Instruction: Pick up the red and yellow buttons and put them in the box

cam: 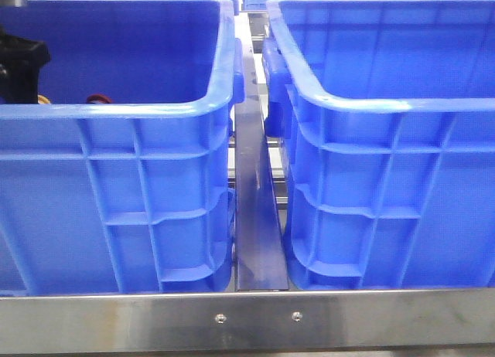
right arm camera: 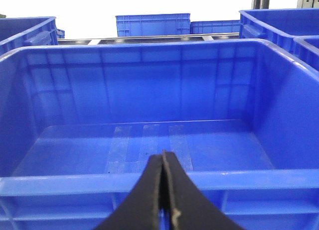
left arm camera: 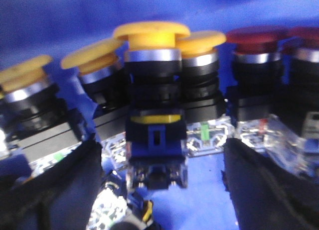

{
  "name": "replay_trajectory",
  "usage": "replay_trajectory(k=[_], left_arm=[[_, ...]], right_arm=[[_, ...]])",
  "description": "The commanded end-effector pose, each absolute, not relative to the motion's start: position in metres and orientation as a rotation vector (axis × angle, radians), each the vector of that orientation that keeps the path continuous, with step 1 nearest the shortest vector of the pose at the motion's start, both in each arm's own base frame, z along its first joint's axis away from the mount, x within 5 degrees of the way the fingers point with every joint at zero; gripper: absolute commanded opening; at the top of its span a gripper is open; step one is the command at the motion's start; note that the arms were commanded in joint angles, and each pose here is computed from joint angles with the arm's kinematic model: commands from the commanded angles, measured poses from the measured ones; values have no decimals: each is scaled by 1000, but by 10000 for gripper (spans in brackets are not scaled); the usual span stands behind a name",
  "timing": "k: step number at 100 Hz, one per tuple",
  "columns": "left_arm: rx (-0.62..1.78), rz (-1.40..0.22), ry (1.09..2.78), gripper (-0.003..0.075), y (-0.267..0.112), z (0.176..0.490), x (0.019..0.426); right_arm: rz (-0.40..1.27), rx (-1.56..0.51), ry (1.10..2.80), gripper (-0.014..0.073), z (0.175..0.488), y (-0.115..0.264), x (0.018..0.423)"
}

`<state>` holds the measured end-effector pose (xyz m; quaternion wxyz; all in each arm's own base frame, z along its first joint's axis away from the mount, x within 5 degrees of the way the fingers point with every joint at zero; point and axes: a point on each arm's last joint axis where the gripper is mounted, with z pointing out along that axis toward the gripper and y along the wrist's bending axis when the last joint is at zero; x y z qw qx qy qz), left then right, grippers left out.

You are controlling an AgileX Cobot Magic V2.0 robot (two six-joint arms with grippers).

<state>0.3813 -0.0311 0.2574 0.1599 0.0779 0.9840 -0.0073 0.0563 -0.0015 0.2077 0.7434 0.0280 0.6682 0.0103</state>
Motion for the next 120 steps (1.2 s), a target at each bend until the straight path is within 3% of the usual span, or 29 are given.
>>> replay_trajectory(k=[1,11,26,37,55,77,100,120], left_arm=[[217,-24,2716,476,-33,282,382],[218,-22,2711,407,-33,281,383],[215,-21,2682,213,-33,282,385],[215,-17,2660,132,-33,283,387],[213,-14,2614,126,-32,297,382],[190,-66,2498,126,-33,337,357],[341,-274,2362,126,-53,363,311],[574,-350,2264,126,-92,377,282]], right_arm=[[17,42,1373,-103,214,-1,54],[17,42,1373,-103,214,-1,54],[17,42,1373,-103,214,-1,54],[17,42,1373,-103,214,-1,54],[17,42,1373,-103,214,-1,54],[17,42,1373,-103,214,-1,54],[17,42,1373,-103,214,-1,54],[17,42,1373,-103,214,-1,54]])
